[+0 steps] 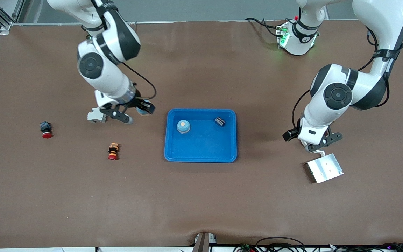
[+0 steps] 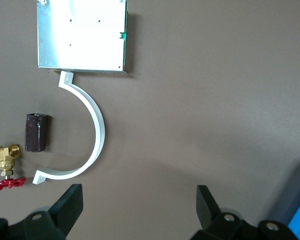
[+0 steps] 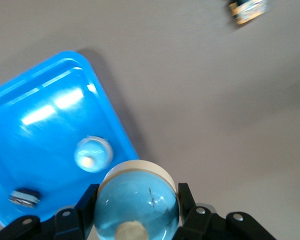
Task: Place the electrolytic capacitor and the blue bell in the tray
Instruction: 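Carry the second bell into the tray with the right gripper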
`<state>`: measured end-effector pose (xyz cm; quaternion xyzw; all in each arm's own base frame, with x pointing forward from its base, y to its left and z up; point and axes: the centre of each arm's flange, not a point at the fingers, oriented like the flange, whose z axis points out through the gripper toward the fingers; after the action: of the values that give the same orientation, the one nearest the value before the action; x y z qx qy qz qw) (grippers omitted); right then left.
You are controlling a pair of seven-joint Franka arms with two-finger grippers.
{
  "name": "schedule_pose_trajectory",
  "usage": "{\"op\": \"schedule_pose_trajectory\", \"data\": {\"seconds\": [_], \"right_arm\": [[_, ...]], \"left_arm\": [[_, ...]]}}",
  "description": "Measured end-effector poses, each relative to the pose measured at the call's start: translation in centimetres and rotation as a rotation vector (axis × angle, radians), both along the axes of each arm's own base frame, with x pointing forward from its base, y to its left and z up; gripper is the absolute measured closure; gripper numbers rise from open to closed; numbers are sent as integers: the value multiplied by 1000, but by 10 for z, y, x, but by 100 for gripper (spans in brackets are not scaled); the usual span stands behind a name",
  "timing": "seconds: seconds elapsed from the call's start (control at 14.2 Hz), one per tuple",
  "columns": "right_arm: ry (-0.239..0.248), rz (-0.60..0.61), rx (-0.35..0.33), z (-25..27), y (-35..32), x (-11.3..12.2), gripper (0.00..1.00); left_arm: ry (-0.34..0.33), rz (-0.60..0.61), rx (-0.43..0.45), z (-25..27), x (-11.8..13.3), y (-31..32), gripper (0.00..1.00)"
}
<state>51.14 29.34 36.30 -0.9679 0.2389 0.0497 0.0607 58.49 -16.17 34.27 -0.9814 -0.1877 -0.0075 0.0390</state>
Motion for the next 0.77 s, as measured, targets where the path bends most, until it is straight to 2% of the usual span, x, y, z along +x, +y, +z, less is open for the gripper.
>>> {"op": "schedule_pose_trajectory", "data": {"seconds": [0.35, 0.56, 0.77], "right_arm": [[-36, -140, -71, -69, 65, 47, 32], [-46, -184, -53, -88, 84, 76, 32], [-39, -205, -49, -103, 88, 89, 32]], "left_arm": [[0, 0, 0, 0, 0, 0, 0], [-1, 0, 0, 0, 0, 0, 0], [-1, -3, -1, 1, 0, -2, 0]]}}
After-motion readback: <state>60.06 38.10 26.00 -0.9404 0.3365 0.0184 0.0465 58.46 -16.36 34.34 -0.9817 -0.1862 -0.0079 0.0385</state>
